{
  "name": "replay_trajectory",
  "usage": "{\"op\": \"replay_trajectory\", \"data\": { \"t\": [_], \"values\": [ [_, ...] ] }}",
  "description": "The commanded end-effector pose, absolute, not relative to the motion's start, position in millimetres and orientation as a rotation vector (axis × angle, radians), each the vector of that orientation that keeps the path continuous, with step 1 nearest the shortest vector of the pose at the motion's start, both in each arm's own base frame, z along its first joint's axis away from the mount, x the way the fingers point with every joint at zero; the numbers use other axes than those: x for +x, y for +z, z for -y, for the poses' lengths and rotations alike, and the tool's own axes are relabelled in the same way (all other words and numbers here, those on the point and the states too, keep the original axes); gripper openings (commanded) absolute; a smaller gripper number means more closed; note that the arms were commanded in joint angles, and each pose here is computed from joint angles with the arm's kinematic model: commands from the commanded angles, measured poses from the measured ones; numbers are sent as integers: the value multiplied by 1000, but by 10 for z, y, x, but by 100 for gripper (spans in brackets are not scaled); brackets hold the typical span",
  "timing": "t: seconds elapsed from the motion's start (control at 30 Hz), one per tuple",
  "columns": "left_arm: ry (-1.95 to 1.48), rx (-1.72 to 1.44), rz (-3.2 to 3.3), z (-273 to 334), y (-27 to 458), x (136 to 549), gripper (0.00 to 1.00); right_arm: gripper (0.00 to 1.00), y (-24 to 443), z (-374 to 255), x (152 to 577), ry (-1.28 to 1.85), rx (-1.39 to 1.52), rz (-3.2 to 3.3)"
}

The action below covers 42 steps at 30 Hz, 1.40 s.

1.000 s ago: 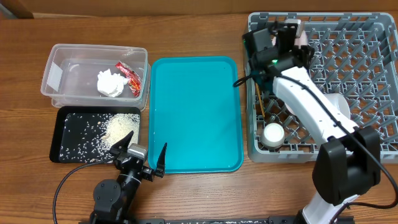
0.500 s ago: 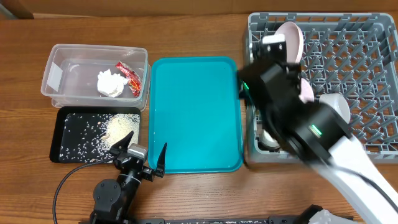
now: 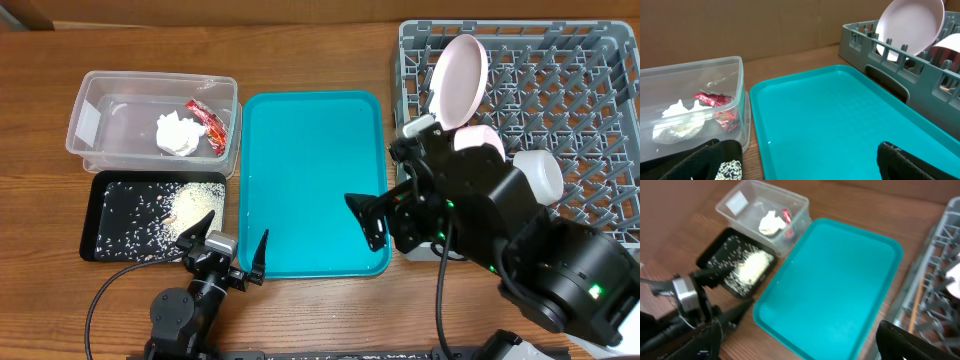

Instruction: Sort waste into correct bins and load items into the dishwasher

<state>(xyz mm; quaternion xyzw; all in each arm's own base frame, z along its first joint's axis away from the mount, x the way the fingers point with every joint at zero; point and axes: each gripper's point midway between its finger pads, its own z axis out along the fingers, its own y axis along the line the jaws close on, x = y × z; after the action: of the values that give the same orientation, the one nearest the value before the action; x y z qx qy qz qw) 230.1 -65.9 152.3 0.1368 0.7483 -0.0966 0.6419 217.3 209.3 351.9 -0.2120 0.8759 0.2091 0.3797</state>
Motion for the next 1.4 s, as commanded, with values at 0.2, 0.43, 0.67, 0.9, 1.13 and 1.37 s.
{"op": "replay_trajectory", "data": {
  "t": [0.2,0.43,0.67,0.9,1.13,1.37],
  "values": [
    [-219,322,-1697,665,1527,2296,100,100,4222,-1151,2162,362,-217,-1954],
    [-219,322,-1697,665,1527,2296,100,100,4153,-711,2262,371,-50,-1794],
    [-219,322,-1697,665,1527,2296,100,100,3314,-464,2202,330,14,-1752],
    [-219,322,-1697,665,1527,2296,100,100,2518,-274,2127,269,86,-1776],
    [-219,322,-1697,665,1527,2296,100,100,2017,-72,2324,207,157,-1663],
    [-220,322,-1697,665,1527,2295,100,100,1825,-79,2463,217,134,-1539]
  ]
}}
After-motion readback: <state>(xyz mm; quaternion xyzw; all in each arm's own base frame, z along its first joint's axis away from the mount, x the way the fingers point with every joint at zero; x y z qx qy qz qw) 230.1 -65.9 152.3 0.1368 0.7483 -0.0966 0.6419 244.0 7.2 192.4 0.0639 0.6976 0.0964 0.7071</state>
